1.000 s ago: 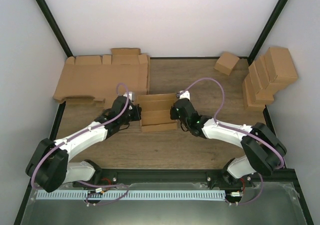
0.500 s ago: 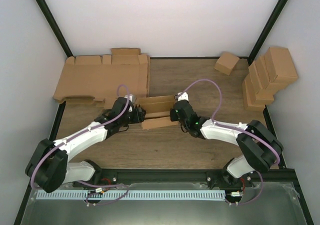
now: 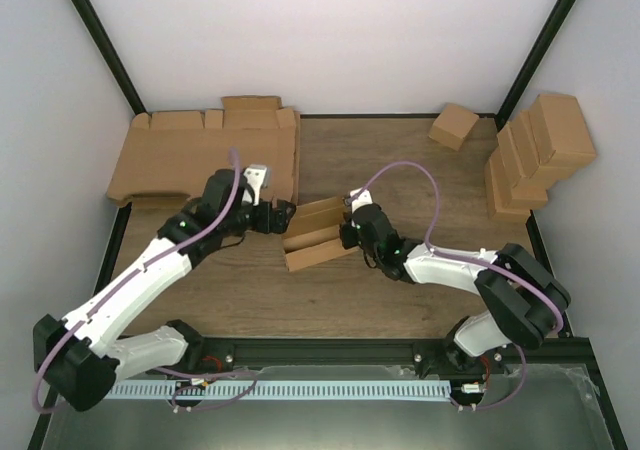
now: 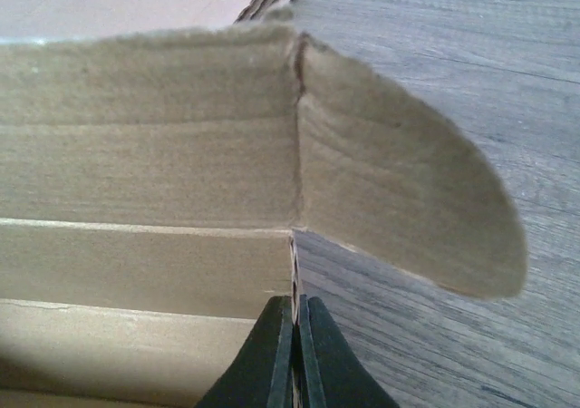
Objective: Fold the paper box
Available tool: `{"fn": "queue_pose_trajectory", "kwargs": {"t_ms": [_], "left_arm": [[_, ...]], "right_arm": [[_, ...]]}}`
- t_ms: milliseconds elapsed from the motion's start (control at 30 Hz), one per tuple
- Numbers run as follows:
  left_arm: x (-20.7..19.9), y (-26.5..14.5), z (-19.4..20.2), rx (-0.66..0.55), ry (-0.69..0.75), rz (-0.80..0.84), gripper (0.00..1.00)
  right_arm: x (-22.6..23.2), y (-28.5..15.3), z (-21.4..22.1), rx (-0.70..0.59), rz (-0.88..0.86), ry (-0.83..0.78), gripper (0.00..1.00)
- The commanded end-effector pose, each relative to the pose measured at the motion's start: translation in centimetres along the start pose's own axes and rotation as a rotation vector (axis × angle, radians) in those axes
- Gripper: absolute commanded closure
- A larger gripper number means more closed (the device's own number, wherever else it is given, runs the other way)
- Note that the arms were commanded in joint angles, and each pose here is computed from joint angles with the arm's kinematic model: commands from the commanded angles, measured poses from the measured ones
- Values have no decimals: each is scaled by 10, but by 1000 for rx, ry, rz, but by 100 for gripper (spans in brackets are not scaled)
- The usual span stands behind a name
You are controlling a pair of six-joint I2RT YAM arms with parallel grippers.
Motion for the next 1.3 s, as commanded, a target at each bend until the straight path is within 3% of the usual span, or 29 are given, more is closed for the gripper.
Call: {"fn": "queue_pose_trajectory", "kwargs": {"t_ms": [0,233,500,633,700,833,1033,1267], "left_arm": [[-21,9,-5,145,264,124,9],[-39,52,0,270,342,286,35],[-38,67,14,307,344,314,58],[-35,71,24,339,347,312,81],[-36,72,31,359,354,324,87],[-35,78,48,406,355,324,93],[-34,83,64,439,337,305,93],[-36,85,64,434,333,294,93]], "right_arm": [[9,-8,-6,-32,-62,-84,99],[11,-8,-3,-21,-84,-96,99],[16,-8,-3,-17,-113,-109,99],[17,-8,-5,-23,-117,-115,99],[16,-9,-6,-25,-114,-117,98],[17,-15,-12,-31,-117,-119,91],[18,-32,-18,-32,-155,-122,81],[15,-58,-27,-1,-161,-95,48]]}}
Point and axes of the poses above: each gripper's point midway between its finger pads, its own y axis out along the fingers, its own x axis along the line the jaws close on, z = x × y, the point moved 4 cm from there along -y, back along the fingers, and after that the axes turned 5 degrees about y, right-handed, at the moved point
